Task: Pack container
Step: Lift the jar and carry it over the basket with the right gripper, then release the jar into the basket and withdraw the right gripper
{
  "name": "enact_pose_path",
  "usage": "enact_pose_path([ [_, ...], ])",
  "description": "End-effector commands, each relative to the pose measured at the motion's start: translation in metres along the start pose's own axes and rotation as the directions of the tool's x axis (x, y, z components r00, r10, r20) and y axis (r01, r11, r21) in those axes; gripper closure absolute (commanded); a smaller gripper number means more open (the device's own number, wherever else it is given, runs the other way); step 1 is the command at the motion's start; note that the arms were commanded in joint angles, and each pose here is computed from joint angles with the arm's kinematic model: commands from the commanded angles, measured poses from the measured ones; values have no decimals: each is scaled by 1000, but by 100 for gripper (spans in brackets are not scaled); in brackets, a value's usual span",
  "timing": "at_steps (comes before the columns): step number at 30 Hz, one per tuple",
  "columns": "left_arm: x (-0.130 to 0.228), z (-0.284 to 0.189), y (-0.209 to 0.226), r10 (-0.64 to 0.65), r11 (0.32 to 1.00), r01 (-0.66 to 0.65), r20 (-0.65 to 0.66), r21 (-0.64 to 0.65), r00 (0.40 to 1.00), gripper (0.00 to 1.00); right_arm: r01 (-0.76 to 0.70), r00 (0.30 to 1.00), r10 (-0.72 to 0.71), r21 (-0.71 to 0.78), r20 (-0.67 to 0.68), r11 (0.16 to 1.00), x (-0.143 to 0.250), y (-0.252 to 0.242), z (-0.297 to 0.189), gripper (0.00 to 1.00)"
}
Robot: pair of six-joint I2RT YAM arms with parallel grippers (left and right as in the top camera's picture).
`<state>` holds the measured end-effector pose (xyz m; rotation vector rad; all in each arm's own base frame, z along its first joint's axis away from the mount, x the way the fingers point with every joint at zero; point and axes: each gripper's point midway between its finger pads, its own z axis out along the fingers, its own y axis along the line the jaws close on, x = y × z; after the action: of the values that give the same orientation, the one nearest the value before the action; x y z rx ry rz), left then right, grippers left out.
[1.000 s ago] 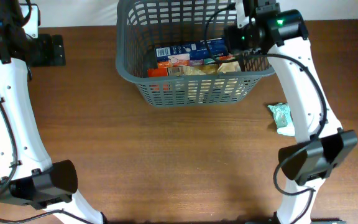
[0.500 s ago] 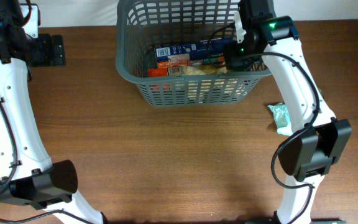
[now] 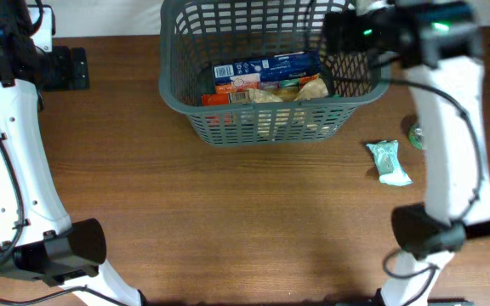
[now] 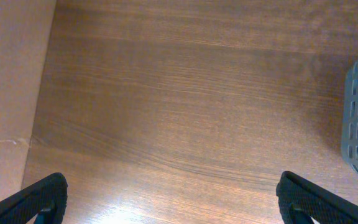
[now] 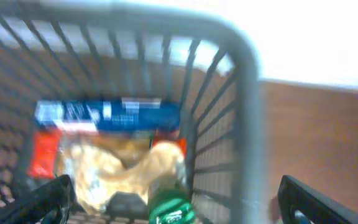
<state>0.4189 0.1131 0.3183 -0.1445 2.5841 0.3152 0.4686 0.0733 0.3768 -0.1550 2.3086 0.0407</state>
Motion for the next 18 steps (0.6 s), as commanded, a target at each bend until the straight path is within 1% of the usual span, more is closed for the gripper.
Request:
enact_pose_path([
  [1, 1, -2, 1, -15, 1000, 15, 2, 4, 1000, 1, -63, 982, 49, 71, 185, 996, -24, -40, -89, 1],
  [3, 1, -2, 1, -15, 1000, 15, 2, 4, 1000, 1, -113, 973, 85, 124, 213, 986, -19, -69, -116, 4],
  [5, 1, -2, 1, -15, 1000, 15, 2, 4, 1000, 1, -178, 965, 133, 193, 225, 965, -9, -105, -134, 5],
  [7, 1, -2, 1, -15, 1000, 15, 2, 4, 1000, 1, -276, 948, 216, 268, 235, 923, 6, -147, -144, 5],
  [9, 1, -2, 1, -15, 1000, 15, 2, 4, 1000, 1, -390, 917, 328, 334, 227, 858, 30, -191, -142, 4],
  [11, 1, -2, 1, -15, 1000, 15, 2, 4, 1000, 1, -477, 879, 433, 366, 199, 799, 55, -222, -128, 5],
  [12, 1, -2, 1, -15, 1000, 15, 2, 4, 1000, 1, -535, 843, 507, 375, 179, 757, 72, -236, -114, 7],
  [14, 1, -2, 1, -15, 1000, 15, 2, 4, 1000, 1, -597, 790, 598, 394, 137, 698, 99, -253, -87, 10],
  [15, 1, -2, 1, -15, 1000, 15, 2, 4, 1000, 1, -601, 775, 625, 412, 91, 685, 116, -258, -68, 10],
  [18, 1, -2, 1, -15, 1000, 15, 2, 4, 1000, 1, -592, 749, 662, 436, -12, 678, 149, -263, -23, 9],
])
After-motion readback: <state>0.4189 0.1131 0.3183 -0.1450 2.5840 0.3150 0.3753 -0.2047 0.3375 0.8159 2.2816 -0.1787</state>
